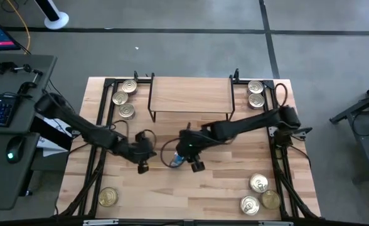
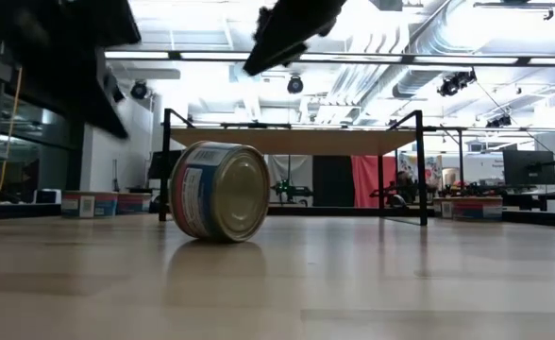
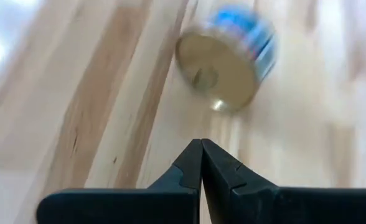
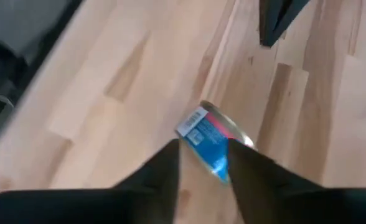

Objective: Stack canned seafood by type on shelf
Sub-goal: Put the blue tuna can on the shelf

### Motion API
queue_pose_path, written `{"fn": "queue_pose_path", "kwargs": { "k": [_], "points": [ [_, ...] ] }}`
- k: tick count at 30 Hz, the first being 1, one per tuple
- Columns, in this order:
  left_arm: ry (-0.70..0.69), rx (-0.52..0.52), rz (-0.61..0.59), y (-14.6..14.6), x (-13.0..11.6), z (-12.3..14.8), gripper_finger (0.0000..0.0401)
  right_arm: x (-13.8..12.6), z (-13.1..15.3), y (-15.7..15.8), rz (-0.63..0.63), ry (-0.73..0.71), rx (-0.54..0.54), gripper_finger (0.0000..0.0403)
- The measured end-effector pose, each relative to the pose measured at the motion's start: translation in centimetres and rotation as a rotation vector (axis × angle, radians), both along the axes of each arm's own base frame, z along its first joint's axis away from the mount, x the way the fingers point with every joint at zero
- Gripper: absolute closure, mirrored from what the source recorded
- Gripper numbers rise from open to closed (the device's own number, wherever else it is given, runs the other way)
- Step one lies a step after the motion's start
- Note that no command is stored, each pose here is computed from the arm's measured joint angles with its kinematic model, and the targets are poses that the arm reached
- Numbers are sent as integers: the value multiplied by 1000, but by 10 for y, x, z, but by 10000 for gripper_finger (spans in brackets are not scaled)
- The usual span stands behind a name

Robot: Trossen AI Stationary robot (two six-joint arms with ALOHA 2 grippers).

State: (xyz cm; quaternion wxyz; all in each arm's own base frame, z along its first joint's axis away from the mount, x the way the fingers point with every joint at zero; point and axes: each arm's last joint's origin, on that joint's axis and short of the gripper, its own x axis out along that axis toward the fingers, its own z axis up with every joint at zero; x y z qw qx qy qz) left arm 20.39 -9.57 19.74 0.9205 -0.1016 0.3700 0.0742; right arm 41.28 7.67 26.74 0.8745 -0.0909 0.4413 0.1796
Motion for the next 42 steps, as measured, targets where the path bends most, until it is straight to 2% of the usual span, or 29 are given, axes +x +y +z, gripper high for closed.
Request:
{"fn": "queue_pose_path", "kwargs": {
  "k": [5,9,13,17,22,26,38,42],
  "points": [
    [-157,-146,44,-9,-19,28,401,18,-5,-4,114,102,-112,150],
    [-282,-248,47,-15,-31,48,401,30,-18,-1,232,146,-189,113],
    [-432,-267,39,-16,-41,68,401,40,-31,3,293,139,-291,111],
    [-537,-245,38,-12,-48,84,401,42,-41,4,315,162,-288,112],
    [-623,-211,32,-5,-57,99,401,44,-41,5,340,129,-303,112],
    [-647,-182,31,-1,-61,104,401,45,-40,7,359,116,-287,112],
    [-655,-119,25,1,-62,105,401,52,-68,18,409,146,-318,114],
    [-661,-112,32,1,-62,105,401,54,-70,18,399,137,-332,145]
  ]
}}
